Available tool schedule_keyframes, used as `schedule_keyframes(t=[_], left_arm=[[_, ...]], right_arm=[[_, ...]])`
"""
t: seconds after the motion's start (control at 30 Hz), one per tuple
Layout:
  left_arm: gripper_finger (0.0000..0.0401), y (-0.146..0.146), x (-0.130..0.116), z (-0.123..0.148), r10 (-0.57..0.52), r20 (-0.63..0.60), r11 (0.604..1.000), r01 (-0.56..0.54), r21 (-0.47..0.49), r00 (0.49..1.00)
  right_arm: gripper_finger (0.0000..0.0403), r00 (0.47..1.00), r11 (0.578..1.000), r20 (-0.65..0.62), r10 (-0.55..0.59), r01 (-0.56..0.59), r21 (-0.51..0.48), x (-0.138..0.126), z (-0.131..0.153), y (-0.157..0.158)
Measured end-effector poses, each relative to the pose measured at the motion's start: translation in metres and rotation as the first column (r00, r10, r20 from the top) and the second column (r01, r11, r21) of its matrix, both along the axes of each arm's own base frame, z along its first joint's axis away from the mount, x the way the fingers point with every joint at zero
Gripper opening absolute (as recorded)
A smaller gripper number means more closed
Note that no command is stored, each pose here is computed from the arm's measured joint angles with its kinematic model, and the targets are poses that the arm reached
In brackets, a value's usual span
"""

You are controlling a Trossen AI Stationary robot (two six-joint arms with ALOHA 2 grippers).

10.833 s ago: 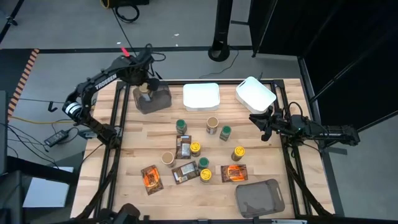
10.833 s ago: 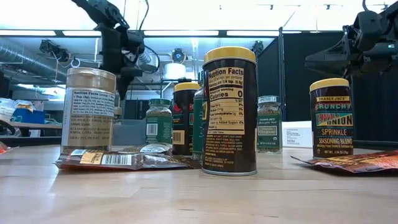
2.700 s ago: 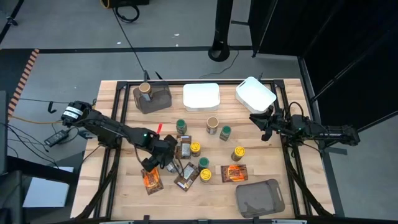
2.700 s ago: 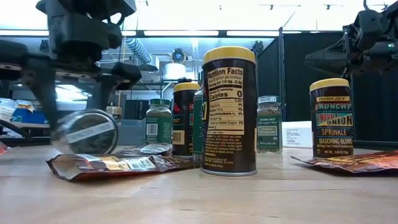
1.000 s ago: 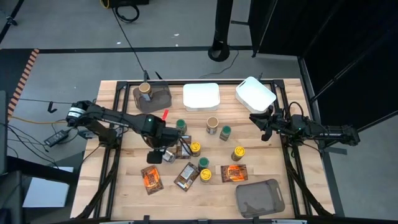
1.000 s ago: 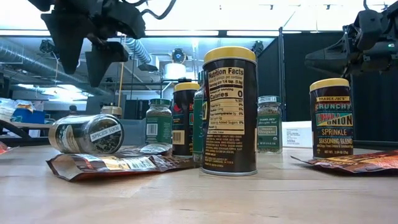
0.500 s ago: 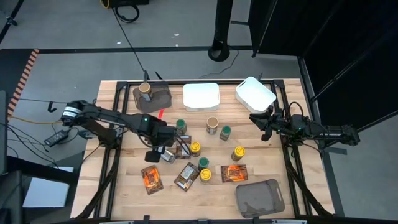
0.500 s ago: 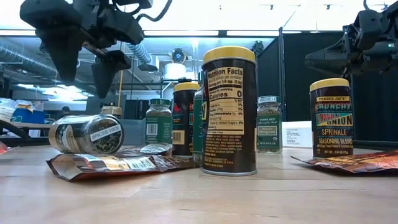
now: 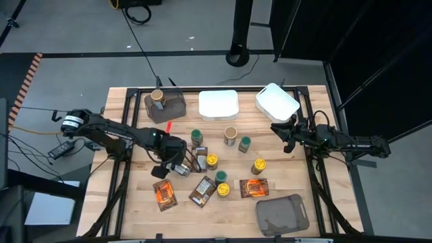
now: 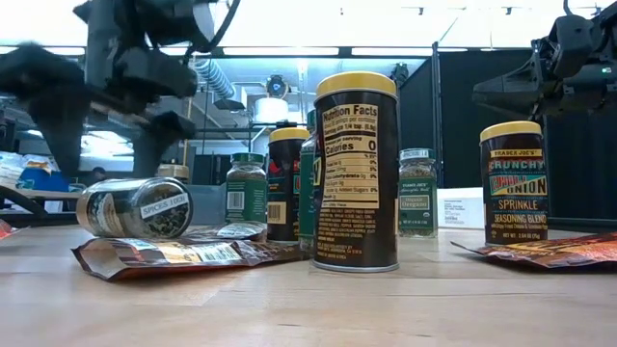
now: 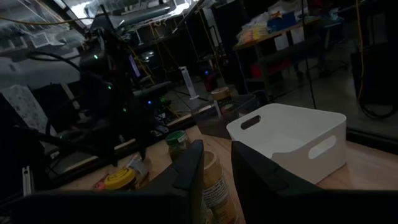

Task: Sort spices by type
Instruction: Put the gold seasoning bottle into the top black bin

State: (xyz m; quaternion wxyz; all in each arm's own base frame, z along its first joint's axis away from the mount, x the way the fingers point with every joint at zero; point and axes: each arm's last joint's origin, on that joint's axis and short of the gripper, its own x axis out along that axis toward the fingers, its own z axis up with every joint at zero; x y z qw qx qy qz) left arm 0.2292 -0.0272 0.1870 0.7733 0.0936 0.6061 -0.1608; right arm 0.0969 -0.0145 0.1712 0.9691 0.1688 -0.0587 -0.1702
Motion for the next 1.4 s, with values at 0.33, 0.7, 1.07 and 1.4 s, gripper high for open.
schedule_keyframes(t=[0.33, 0.7, 1.07, 1.4], left_arm=[[0.0358, 0.007, -0.019, -0.049, -0.040, 0.057, 0.999, 0.039, 0.009, 0.998], [0.0262, 0.007, -0.011, -0.035, 0.025, 0.037, 0.999, -0.026, 0.021, 0.999], [0.0272, 0.012, -0.018, 0.004, 0.161, -0.199, 0.974, -0.123, 0.190, 0.967], [0.0265, 0.022, -0.036, 0.062, 0.379, -0.383, 0.835, -0.132, 0.535, 0.842]], right_arm=[[0.0092, 1.000, 1.000, 0.000, 0.000, 0.000, 0.000, 0.000, 0.000, 0.000], [0.0092, 1.000, 1.000, 0.000, 0.000, 0.000, 0.000, 0.000, 0.000, 0.000], [0.0092, 1.000, 1.000, 0.000, 0.000, 0.000, 0.000, 0.000, 0.000, 0.000], [0.0092, 1.000, 1.000, 0.000, 0.000, 0.000, 0.000, 0.000, 0.000, 0.000]])
